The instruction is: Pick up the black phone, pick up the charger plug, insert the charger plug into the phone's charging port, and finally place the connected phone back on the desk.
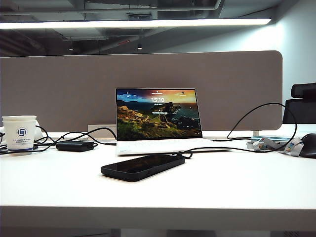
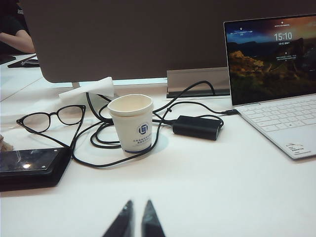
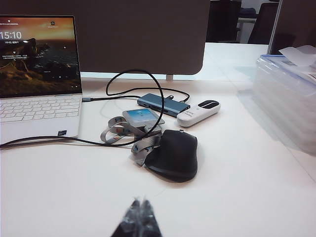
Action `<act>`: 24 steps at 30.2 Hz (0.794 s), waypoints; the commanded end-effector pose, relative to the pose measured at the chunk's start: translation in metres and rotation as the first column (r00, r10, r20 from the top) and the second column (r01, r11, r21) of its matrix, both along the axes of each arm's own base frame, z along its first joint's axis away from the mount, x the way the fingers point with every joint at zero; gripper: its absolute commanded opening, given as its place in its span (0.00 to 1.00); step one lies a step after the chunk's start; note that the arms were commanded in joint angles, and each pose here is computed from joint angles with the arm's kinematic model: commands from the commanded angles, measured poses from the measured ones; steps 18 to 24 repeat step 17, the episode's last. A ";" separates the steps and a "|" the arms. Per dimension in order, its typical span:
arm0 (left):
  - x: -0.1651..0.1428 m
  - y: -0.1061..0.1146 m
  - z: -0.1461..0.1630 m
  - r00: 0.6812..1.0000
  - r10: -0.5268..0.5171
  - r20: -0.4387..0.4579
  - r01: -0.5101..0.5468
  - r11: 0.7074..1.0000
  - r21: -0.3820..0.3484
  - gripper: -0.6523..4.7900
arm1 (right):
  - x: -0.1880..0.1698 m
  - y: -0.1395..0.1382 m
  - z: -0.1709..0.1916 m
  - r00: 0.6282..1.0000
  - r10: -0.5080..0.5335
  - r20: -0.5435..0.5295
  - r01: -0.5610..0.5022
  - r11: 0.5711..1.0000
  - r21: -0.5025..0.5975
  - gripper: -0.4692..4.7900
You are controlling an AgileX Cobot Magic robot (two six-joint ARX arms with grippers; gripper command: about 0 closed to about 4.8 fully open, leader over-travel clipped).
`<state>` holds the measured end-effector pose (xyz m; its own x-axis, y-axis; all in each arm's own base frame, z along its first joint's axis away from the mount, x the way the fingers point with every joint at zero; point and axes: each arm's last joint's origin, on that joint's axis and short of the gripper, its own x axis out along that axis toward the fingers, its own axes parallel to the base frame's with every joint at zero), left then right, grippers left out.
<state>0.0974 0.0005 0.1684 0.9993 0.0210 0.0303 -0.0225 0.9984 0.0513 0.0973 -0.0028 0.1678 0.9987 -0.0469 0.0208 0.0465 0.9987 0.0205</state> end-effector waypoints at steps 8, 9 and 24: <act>0.000 0.000 0.001 1.000 -0.001 0.012 0.001 1.000 0.000 0.17 | 0.000 0.000 0.000 1.000 0.003 0.008 -0.003 1.000 -0.002 0.09; 0.000 0.000 0.001 1.000 -0.001 0.012 0.001 1.000 0.000 0.17 | 0.000 0.000 0.000 1.000 0.002 0.008 -0.002 1.000 -0.002 0.09; 0.000 0.000 0.001 1.000 -0.001 0.012 0.001 1.000 0.000 0.17 | 0.000 -0.001 0.000 1.000 -0.029 0.008 0.029 1.000 -0.002 0.09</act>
